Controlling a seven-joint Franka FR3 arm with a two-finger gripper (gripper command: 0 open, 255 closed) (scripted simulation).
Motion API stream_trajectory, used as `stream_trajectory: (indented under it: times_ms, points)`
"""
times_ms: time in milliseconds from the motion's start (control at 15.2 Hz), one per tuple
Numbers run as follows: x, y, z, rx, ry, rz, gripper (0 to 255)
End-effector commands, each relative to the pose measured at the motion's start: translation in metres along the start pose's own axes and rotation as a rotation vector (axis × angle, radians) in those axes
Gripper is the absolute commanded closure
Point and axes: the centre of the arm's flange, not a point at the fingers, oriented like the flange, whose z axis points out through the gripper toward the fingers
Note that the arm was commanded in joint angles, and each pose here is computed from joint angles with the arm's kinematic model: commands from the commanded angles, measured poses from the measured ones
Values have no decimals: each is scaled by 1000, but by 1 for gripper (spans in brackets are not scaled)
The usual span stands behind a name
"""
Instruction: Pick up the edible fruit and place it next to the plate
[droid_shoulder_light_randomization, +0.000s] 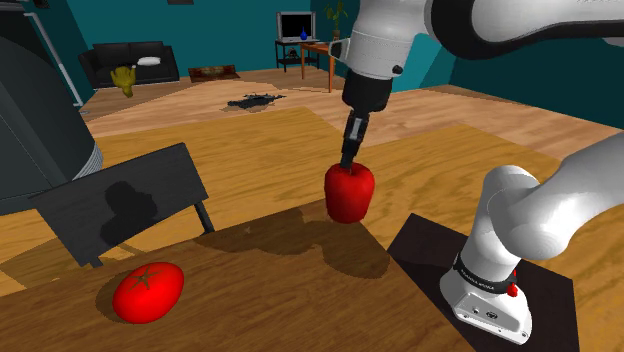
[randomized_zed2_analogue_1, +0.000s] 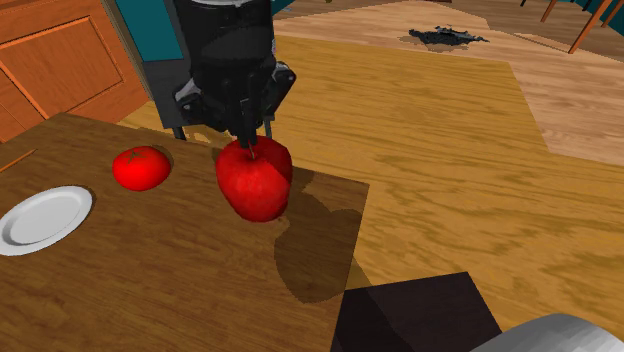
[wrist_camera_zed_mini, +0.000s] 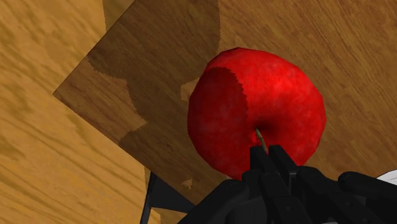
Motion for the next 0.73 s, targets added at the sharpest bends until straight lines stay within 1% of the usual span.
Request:
stream_trajectory:
  times_ms: [0,660]
  points:
    - [8,-22,0,1,0,0,255]
    - [53,-146,7,1,0,0,255]
